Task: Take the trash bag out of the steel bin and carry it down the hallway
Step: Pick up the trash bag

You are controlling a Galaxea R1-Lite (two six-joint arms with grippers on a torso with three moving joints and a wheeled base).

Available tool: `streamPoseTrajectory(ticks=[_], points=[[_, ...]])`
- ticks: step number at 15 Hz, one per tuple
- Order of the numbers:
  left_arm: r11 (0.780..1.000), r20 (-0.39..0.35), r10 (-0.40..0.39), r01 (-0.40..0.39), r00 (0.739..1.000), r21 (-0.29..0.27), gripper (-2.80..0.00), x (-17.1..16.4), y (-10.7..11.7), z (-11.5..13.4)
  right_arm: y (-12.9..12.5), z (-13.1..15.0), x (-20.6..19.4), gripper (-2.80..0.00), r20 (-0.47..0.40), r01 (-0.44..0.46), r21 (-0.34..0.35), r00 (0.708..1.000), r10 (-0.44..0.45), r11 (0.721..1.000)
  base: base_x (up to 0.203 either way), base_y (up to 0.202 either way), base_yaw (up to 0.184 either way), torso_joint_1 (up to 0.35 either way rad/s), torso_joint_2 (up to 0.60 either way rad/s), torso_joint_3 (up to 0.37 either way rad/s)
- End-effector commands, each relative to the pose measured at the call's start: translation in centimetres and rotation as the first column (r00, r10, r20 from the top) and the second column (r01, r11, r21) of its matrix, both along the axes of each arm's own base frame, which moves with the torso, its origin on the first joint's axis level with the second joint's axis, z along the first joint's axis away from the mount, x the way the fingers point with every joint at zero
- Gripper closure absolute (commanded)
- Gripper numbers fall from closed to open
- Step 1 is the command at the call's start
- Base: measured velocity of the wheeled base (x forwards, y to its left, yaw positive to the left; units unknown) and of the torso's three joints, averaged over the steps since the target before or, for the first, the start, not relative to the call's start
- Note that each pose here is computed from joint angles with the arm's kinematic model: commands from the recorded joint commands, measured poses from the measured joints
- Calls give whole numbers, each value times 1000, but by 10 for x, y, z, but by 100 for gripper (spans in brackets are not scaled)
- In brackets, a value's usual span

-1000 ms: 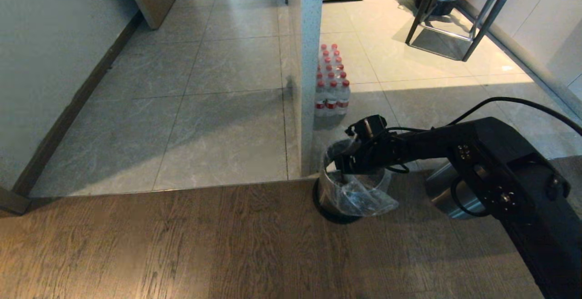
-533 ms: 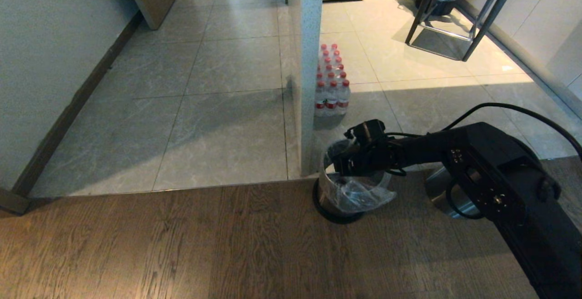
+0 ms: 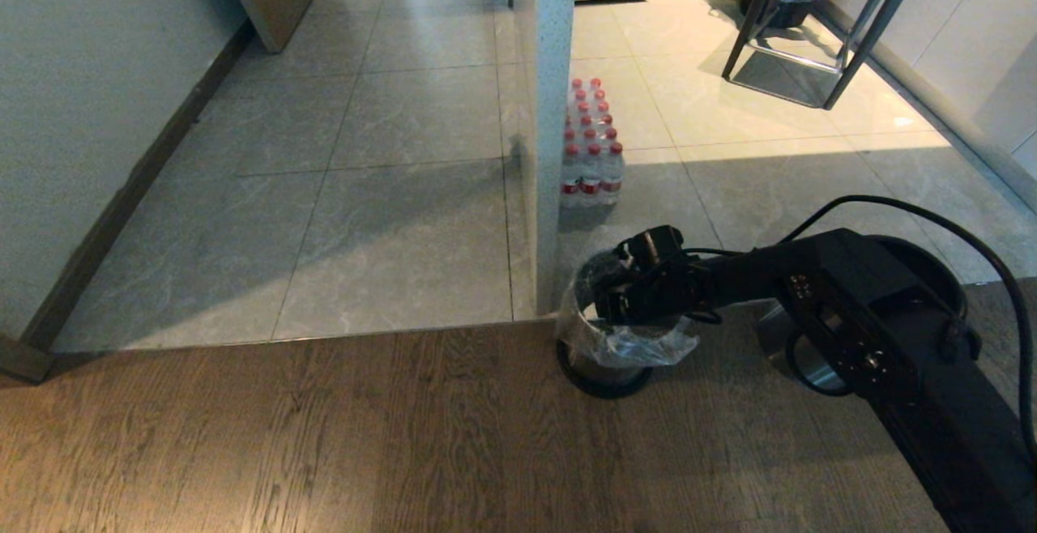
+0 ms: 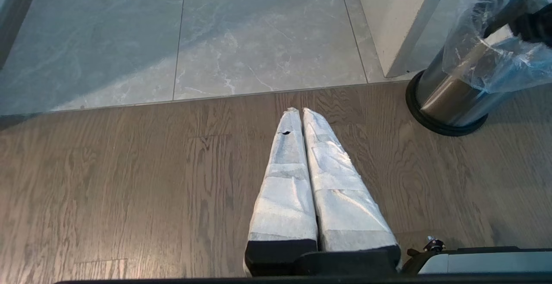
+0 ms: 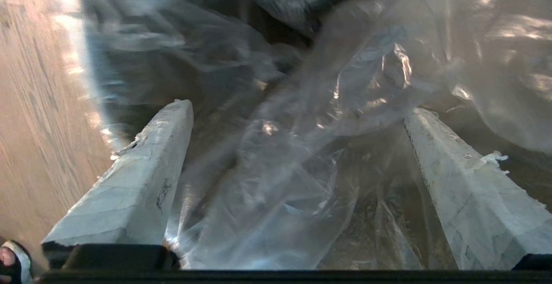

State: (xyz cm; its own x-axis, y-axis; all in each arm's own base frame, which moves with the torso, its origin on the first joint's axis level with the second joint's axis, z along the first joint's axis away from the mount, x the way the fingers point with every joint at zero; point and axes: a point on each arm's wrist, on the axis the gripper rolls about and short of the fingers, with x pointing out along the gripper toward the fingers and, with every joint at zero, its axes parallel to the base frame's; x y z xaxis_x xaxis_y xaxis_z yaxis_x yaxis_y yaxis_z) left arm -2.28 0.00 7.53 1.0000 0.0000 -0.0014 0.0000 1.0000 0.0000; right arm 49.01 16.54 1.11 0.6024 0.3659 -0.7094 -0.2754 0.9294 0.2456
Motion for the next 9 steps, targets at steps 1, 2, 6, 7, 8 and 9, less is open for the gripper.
streamPoseTrajectory(ticks=[1, 2, 6, 7, 8, 9], points=[[1000, 0, 0, 0, 1000, 0, 0, 0, 0, 0, -1, -15, 0, -280, -29, 0, -8, 1000, 0, 1000, 0, 0, 0, 0, 0, 0], [1000, 0, 0, 0, 1000, 0, 0, 0, 0, 0, -2, -20, 1, -280, -38, 1, -10, 999, -2, 1000, 0, 0, 0, 0, 0, 0], [1000, 0, 0, 0, 1000, 0, 0, 0, 0, 0, 0, -34, 5, -280, -7, 1, -1, 1000, -1, 1000, 0, 0, 0, 0, 0, 0], [1000, 0, 0, 0, 1000, 0, 0, 0, 0, 0, 0, -35, 7, -280, 7, 2, 4, 1000, -2, 1000, 0, 0, 0, 0, 0, 0], [1000, 0, 0, 0, 1000, 0, 0, 0, 0, 0, -1, -37, 7, -280, 11, 6, 6, 1000, -6, 1000, 0, 0, 0, 0, 0, 0], [1000, 1, 0, 0, 1000, 0, 0, 0, 0, 0, -1, -38, 7, -280, 10, 5, 7, 1000, -5, 1000, 0, 0, 0, 0, 0, 0]])
